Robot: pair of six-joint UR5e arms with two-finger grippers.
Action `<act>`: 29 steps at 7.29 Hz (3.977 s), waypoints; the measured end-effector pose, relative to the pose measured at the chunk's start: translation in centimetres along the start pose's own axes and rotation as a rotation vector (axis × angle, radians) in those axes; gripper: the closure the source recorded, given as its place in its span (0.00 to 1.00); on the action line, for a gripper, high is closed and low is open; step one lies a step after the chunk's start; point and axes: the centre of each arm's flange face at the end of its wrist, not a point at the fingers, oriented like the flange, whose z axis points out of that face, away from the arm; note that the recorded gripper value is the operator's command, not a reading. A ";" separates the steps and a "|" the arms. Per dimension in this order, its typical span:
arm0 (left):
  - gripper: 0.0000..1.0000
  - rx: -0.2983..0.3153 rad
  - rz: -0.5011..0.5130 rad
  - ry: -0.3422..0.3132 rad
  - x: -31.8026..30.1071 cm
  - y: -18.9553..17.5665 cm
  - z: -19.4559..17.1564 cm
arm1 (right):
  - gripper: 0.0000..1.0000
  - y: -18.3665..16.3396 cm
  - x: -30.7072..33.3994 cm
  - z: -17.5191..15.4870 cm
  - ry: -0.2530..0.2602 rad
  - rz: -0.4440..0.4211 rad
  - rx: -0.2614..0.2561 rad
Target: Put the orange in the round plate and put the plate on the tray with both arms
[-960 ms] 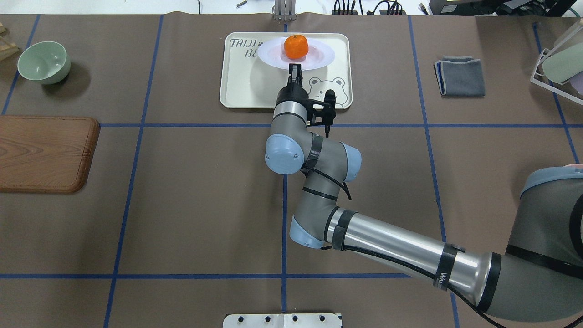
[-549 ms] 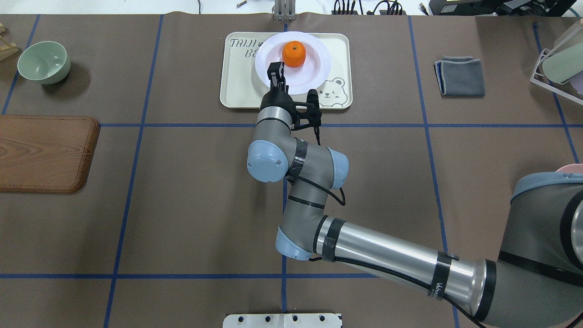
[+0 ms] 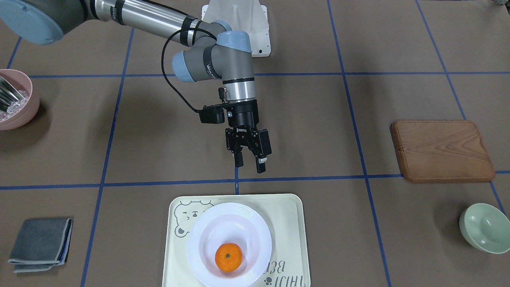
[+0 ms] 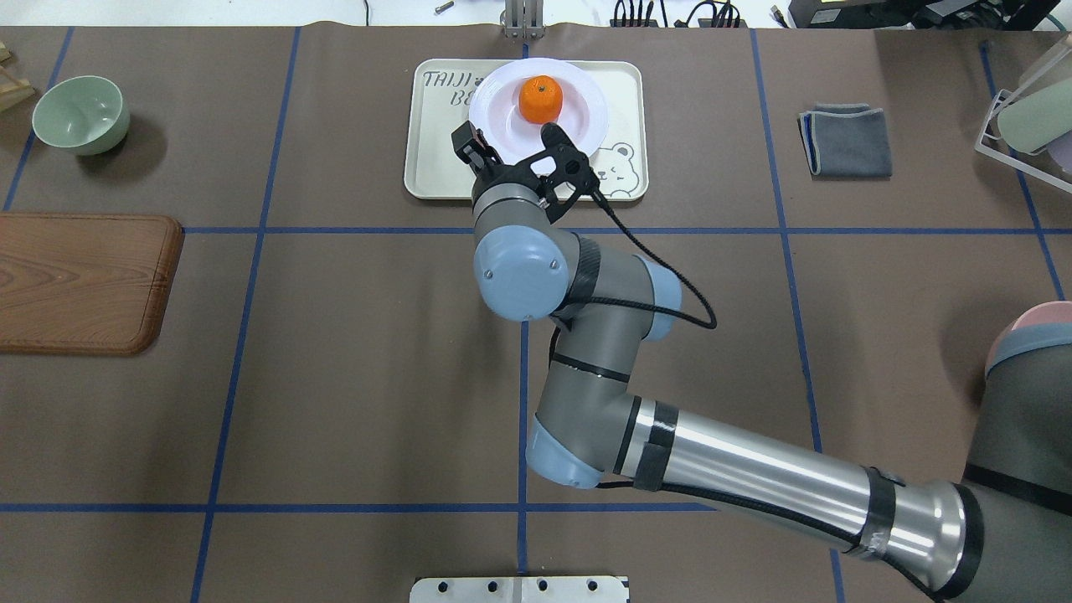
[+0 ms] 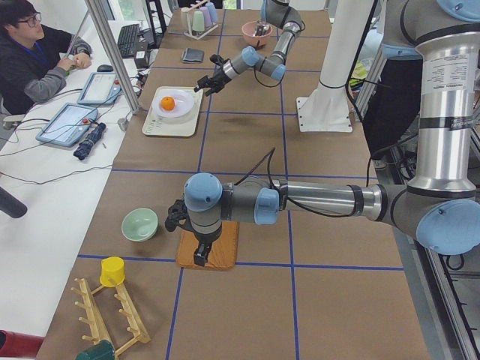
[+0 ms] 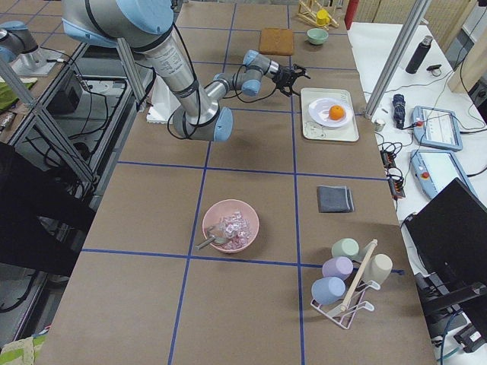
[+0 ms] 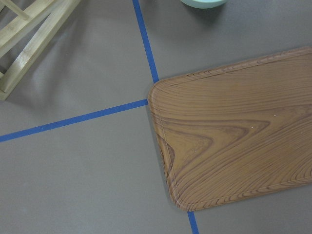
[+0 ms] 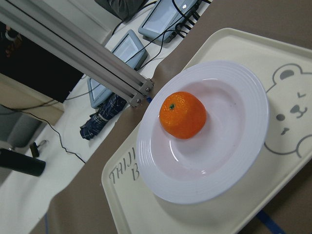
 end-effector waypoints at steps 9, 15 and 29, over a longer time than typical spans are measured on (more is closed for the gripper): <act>0.00 -0.043 -0.065 -0.010 2.3 2.1 -3.3 | 0.00 -54.0 26.1 -11.5 0.437 -1.059 -0.587; 0.00 -0.030 -0.102 -0.006 0.9 5.3 -3.1 | 0.00 -61.1 47.5 -21.4 0.593 -0.859 -0.667; 0.00 -0.039 -0.125 -0.005 0.3 6.7 -2.7 | 0.00 -60.6 48.1 -21.4 0.557 -0.823 -0.694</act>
